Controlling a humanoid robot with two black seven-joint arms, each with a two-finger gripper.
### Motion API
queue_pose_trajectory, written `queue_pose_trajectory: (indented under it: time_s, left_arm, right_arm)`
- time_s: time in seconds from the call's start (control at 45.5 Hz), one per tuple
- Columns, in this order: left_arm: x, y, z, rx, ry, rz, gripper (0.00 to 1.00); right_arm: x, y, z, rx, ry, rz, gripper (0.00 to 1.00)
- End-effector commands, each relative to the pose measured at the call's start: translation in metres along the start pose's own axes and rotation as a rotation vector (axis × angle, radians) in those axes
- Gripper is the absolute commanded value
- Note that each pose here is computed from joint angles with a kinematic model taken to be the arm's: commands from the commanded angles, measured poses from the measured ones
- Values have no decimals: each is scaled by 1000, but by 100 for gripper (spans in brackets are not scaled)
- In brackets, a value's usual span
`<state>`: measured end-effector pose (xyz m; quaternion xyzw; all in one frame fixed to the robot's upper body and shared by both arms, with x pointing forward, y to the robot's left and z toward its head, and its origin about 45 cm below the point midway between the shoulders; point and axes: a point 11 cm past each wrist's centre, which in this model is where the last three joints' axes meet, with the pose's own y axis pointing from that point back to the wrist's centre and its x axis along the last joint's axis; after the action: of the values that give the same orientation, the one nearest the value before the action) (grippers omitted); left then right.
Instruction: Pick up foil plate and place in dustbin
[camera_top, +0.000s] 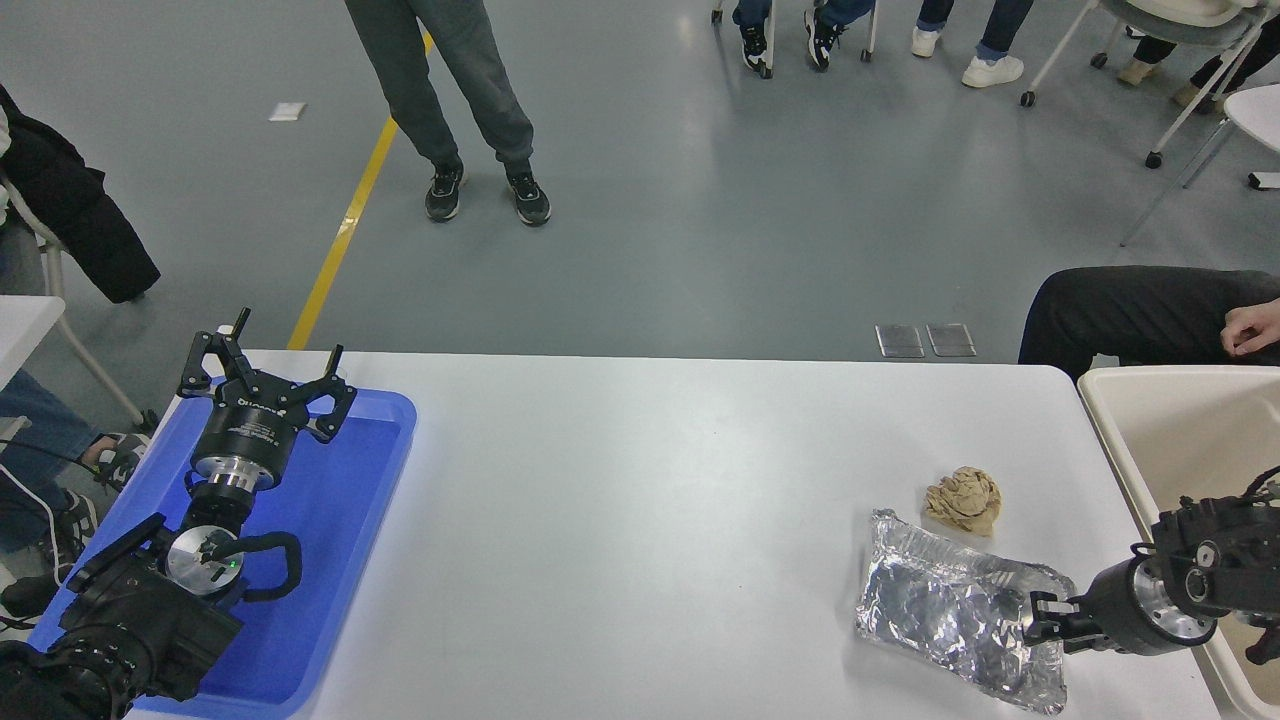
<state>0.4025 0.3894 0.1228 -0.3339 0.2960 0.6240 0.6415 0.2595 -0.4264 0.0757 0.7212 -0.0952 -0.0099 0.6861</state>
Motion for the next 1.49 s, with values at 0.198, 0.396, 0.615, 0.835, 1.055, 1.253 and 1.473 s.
queue_pose_trajectory:
  time_s: [0.198,0.396,0.615,0.835,1.055,1.253,1.473]
  left_arm:
    - [0,0,0,0,0,-1,100]
    - [0,0,0,1,0,-1,100]
    - [0,0,0,1,0,-1,100]
    - [0,0,0,1,0,-1,100]
    - [0,0,0,1,0,-1,100]
    - [0,0,0,3,0,-1,100]
    - [-1,-1,-1,2,1,-3,100]
  right_arm:
    - [2,11,5,2,0,0,0]
    - [22,62,1,18,40,34,0]
    - [37,136,-9,-5,105,45,0]
    - [57,212,-31,-67,199,75,0]
    - [73,255,-51,-108,250,95,0]
    - [78,278,-58,-128,256,103,0]
    - [79,295,-56,-161,251,104,0]
